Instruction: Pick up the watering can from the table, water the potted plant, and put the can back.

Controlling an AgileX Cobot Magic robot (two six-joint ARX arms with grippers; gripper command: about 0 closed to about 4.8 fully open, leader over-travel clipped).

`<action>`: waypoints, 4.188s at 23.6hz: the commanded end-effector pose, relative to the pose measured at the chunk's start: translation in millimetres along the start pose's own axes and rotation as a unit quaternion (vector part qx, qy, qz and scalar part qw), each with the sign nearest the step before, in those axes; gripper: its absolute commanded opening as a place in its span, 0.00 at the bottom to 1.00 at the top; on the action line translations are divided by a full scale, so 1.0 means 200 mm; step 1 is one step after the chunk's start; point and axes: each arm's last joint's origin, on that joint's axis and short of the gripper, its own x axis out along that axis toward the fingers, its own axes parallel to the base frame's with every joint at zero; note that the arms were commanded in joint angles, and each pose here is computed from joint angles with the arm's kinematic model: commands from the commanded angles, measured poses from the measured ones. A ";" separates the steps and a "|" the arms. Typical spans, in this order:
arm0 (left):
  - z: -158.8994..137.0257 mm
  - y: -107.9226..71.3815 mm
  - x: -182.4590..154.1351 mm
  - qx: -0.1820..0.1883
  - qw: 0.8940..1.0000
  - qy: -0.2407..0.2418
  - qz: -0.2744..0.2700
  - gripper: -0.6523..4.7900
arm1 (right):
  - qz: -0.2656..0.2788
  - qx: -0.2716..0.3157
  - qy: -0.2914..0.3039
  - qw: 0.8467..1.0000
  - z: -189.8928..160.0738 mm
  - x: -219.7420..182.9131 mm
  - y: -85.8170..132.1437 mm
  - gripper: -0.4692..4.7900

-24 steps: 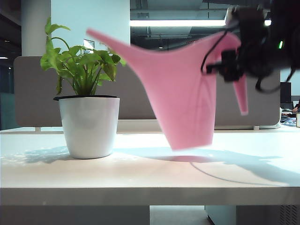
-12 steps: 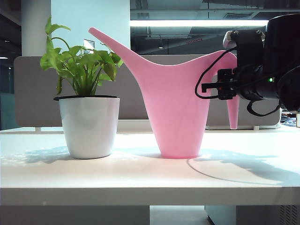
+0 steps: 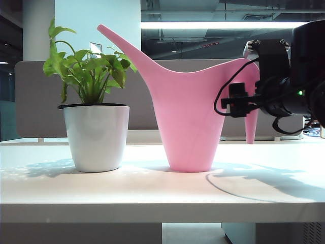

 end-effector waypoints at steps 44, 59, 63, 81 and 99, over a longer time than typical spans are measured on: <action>0.01 0.00 -0.01 0.001 1.000 -0.006 -0.002 0.13 | 0.036 0.043 0.147 0.987 0.07 -1.10 -0.28 0.12; 0.01 0.00 -0.01 0.001 1.000 -0.006 -0.002 0.13 | -0.014 0.035 0.142 0.989 0.07 -1.10 -0.29 0.10; -0.01 0.00 -0.02 0.002 1.000 -0.013 0.001 0.13 | -0.014 0.035 0.142 0.989 0.07 -1.10 -0.29 0.10; -0.45 0.26 0.28 -0.079 0.966 -0.148 0.197 0.13 | -0.014 0.035 0.142 0.989 0.07 -1.10 -0.29 0.10; -0.90 0.31 0.40 -0.118 0.912 -0.164 0.358 0.13 | -0.014 0.035 0.142 0.989 0.07 -1.10 -0.29 0.10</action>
